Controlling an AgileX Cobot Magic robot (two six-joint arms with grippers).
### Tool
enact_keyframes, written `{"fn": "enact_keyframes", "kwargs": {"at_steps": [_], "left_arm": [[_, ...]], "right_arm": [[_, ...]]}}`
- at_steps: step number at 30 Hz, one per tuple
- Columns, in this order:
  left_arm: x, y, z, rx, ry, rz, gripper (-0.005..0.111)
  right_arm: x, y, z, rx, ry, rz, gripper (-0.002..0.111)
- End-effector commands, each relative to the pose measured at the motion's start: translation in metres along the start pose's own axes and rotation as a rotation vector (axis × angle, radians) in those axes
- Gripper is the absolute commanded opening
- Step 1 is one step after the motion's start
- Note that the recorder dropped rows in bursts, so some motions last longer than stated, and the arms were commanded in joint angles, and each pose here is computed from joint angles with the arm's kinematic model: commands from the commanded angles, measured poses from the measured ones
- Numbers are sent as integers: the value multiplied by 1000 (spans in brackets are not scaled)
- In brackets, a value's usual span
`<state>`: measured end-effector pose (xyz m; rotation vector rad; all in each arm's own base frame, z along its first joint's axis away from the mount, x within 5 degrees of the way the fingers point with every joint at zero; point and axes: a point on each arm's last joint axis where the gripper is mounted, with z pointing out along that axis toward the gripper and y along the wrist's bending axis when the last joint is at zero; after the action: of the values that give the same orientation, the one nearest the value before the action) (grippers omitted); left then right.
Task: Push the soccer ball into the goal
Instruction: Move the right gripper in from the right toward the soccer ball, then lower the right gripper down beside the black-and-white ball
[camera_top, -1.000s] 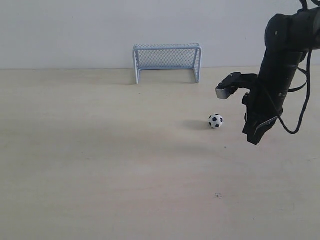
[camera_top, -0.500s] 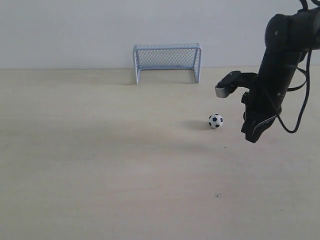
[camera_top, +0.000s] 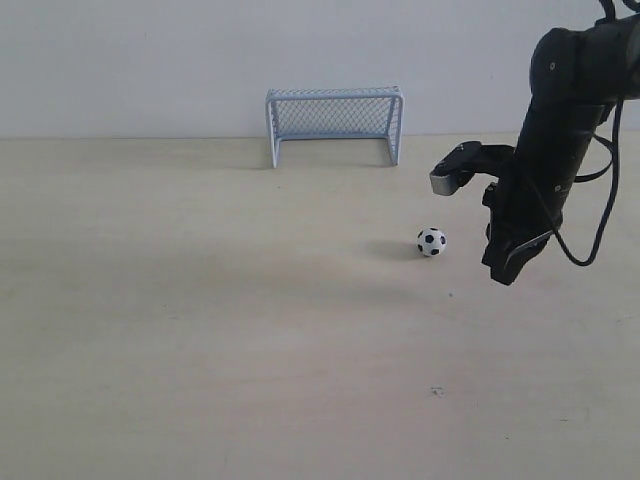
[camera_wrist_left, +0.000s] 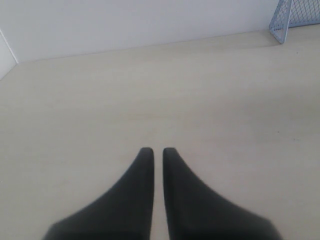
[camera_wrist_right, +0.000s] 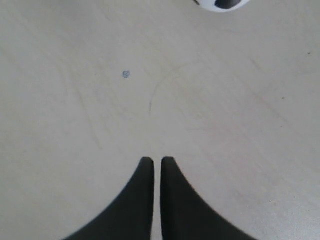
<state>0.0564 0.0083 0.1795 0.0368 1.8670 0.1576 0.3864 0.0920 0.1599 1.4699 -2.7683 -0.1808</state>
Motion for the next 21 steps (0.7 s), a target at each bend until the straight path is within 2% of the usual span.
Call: {"fn": "enact_keyframes", "kwargs": {"at_steps": [1,14,21], "left_arm": [[-2,0,0,8,-3,-7,6],[-2,0,0,8,-3,-7,6],[-2,0,0,8,-3,-7,6]], "right_arm": [[-2,-2,-3,17,-20,1,0],[-17,-18,-6,192,-188,28,0],[-16,-17,-6,201,-156,-205,0]]}}
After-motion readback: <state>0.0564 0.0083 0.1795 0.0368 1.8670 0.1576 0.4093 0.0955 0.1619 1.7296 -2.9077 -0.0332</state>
